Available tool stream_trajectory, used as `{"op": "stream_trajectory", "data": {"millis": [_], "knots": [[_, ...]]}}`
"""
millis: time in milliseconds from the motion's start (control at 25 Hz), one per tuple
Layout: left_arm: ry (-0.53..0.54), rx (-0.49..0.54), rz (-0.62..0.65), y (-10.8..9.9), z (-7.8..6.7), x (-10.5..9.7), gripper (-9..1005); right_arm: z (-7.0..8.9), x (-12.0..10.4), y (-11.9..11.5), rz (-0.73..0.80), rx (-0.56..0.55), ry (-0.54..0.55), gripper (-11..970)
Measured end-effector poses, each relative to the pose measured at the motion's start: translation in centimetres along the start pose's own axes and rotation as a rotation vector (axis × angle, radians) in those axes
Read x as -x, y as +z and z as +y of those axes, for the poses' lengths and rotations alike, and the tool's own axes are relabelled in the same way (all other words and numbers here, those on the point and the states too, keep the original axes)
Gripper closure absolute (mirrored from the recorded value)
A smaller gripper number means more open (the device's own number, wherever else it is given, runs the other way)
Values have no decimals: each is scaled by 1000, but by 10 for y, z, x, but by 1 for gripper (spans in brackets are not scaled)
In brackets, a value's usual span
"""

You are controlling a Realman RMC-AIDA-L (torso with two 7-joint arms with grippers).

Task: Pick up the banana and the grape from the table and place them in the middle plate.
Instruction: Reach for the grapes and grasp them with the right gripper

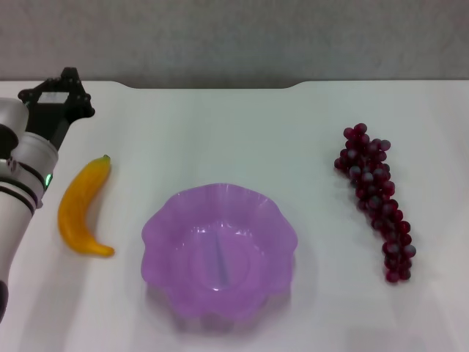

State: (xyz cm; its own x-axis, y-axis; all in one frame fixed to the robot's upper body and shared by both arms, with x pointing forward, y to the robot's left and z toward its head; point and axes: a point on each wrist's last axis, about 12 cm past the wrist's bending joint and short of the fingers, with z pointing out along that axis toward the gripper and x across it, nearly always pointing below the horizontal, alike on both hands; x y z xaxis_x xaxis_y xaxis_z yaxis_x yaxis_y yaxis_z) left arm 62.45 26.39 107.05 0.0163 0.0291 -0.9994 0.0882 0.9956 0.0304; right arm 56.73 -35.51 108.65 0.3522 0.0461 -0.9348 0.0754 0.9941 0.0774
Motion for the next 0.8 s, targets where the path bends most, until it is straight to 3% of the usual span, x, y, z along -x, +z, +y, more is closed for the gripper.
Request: {"op": "stream_trajectory", "data": {"millis": [800], "knots": [[-34, 15, -23, -21, 3, -10, 932, 5, -10, -9, 66, 9, 37, 959]]}}
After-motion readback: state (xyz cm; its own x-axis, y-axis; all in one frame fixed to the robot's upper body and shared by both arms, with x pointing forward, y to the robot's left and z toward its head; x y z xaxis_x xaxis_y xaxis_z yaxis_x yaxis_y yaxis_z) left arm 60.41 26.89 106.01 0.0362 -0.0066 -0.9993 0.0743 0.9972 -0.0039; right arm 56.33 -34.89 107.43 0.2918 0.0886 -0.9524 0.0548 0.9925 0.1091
